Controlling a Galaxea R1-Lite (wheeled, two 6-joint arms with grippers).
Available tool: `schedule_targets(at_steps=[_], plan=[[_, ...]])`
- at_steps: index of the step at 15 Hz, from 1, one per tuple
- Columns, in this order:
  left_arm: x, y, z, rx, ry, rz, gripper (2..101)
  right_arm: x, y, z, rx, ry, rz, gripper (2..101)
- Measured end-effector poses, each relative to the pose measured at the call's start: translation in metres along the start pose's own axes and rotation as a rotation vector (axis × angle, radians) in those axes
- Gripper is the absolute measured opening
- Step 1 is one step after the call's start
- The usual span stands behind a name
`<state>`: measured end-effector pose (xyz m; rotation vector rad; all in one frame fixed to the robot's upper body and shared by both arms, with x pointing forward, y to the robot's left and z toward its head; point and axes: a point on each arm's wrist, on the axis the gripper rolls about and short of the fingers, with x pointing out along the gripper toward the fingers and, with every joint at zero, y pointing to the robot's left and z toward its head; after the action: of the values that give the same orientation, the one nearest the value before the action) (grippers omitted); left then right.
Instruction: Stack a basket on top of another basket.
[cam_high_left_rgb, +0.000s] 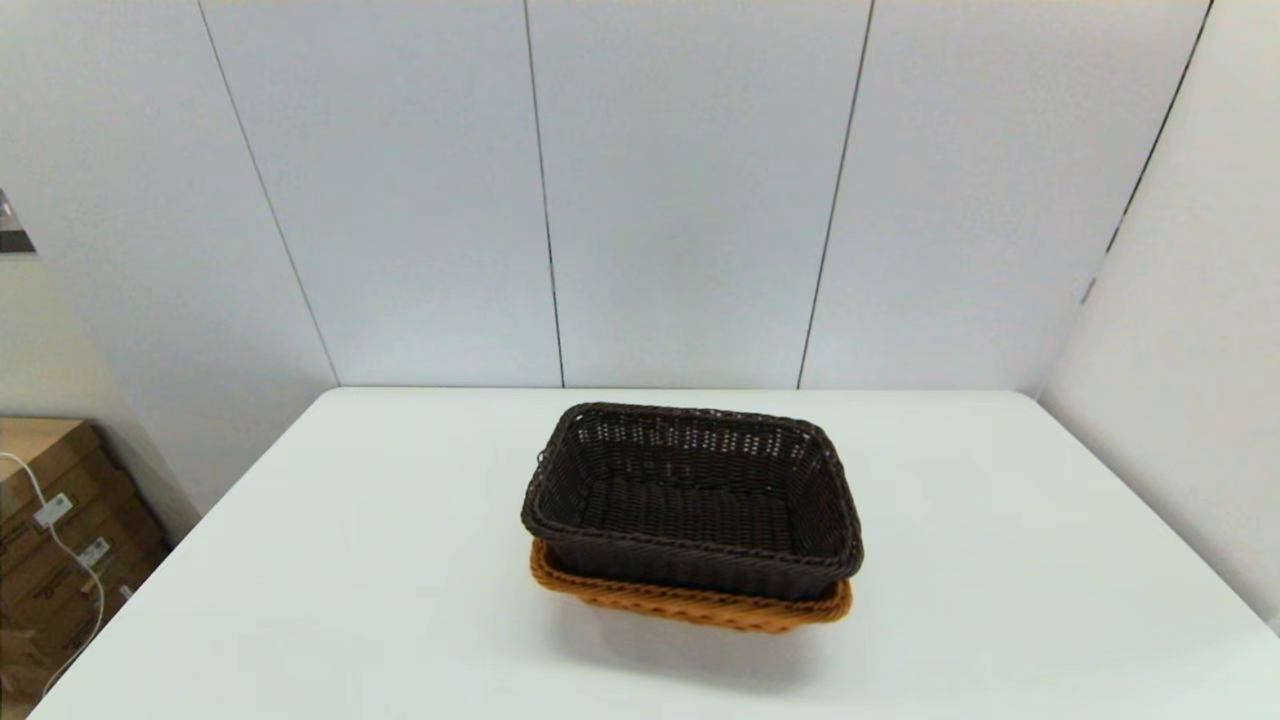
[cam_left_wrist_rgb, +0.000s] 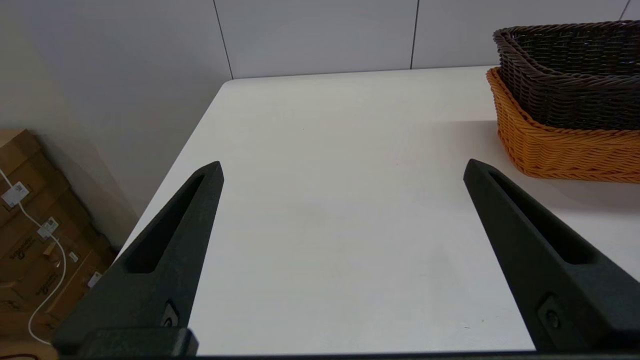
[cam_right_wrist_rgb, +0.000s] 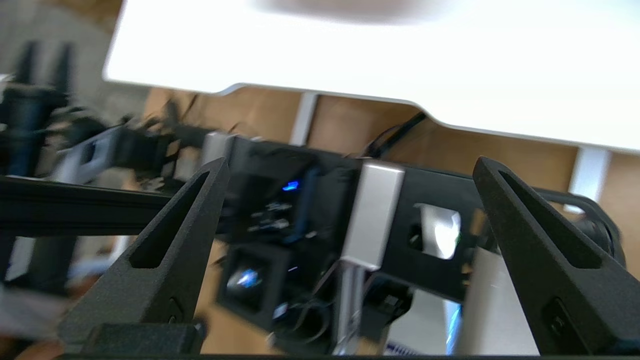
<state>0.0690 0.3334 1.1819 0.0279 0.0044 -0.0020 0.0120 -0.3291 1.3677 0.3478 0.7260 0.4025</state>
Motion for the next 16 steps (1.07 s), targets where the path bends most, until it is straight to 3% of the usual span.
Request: schedule_targets(at_steps=[2, 6, 13, 16], plan=[[0.0, 0.0, 0.0, -0.001, 0.0, 0.0, 97.8, 0.002, -0.008, -0.03, -0.013, -0.059, -0.035, 97.1], [0.0, 0.0, 0.0, 0.0, 0.0, 0.0, 97.8, 0.005, -0.017, -0.068, -0.022, -0.138, -0.059, 97.1], [0.0, 0.0, 0.0, -0.002, -0.001, 0.0, 97.8, 0.014, -0.029, -0.114, -0.073, -0.272, -0.091, 97.1], [0.0, 0.0, 0.0, -0.002, -0.001, 0.0, 97.8, 0.028, -0.038, -0.121, -0.097, -0.314, -0.129, 97.1]])
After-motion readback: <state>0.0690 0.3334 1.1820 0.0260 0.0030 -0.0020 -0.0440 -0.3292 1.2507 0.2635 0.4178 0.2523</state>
